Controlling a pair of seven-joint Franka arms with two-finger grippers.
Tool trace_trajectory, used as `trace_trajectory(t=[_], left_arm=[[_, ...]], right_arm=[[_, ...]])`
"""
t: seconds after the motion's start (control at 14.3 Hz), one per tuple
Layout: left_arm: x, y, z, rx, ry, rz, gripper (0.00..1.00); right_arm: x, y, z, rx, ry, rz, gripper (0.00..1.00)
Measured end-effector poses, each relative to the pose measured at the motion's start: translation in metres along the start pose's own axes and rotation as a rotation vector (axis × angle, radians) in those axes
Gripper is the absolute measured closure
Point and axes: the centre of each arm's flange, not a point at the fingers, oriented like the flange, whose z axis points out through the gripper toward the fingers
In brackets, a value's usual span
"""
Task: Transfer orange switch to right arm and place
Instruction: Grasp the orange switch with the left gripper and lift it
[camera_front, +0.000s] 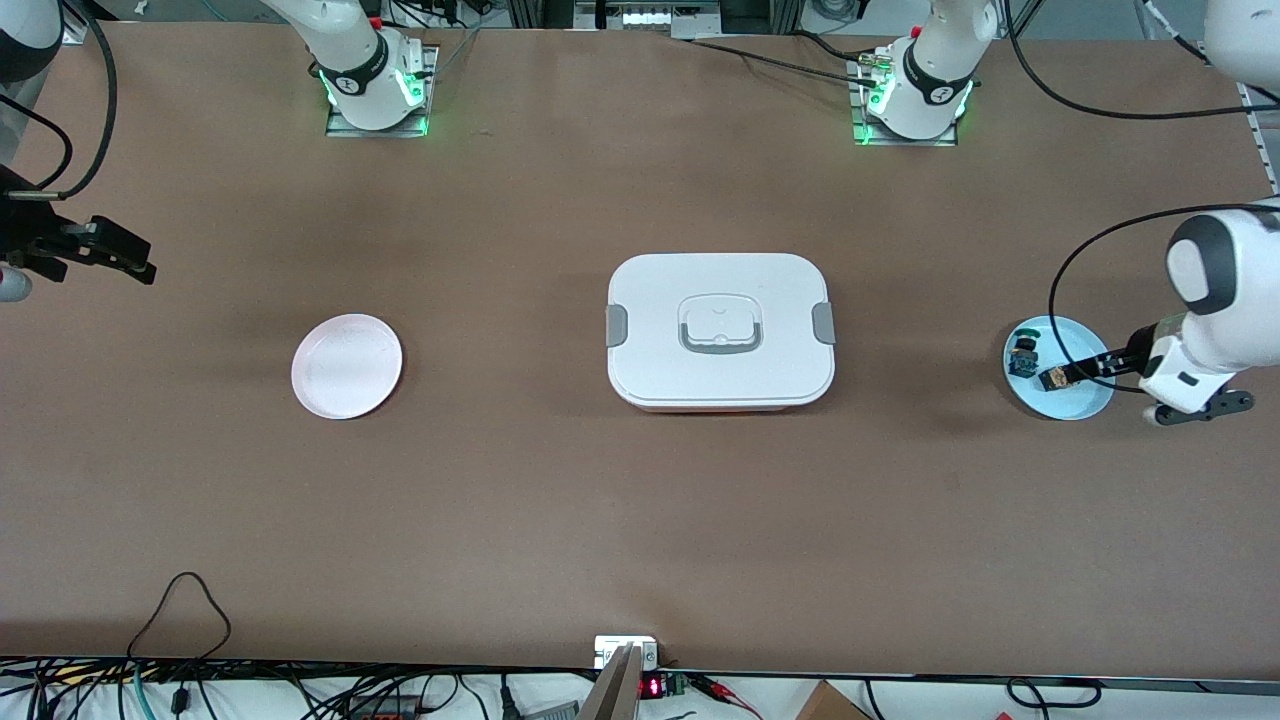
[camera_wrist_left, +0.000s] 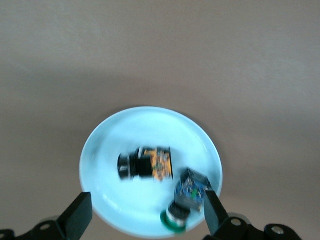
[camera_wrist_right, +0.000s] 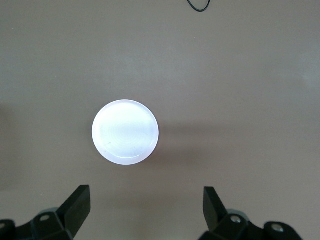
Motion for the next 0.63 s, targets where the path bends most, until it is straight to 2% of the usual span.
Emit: trace_trajectory(t=[0.28,0.63], left_arm=[[-0.01,-0.012,0.059,-0.011,0.076,-0.022,0.01],[-0.016,-0.015,0.071,-0.014,0.064,-0.028,0.02]], right_arm=[[0.0,0.0,0.0,0.0,0.0,0.0,0.0],[0.0,0.0,0.0,0.0,0.0,0.0,0.0]])
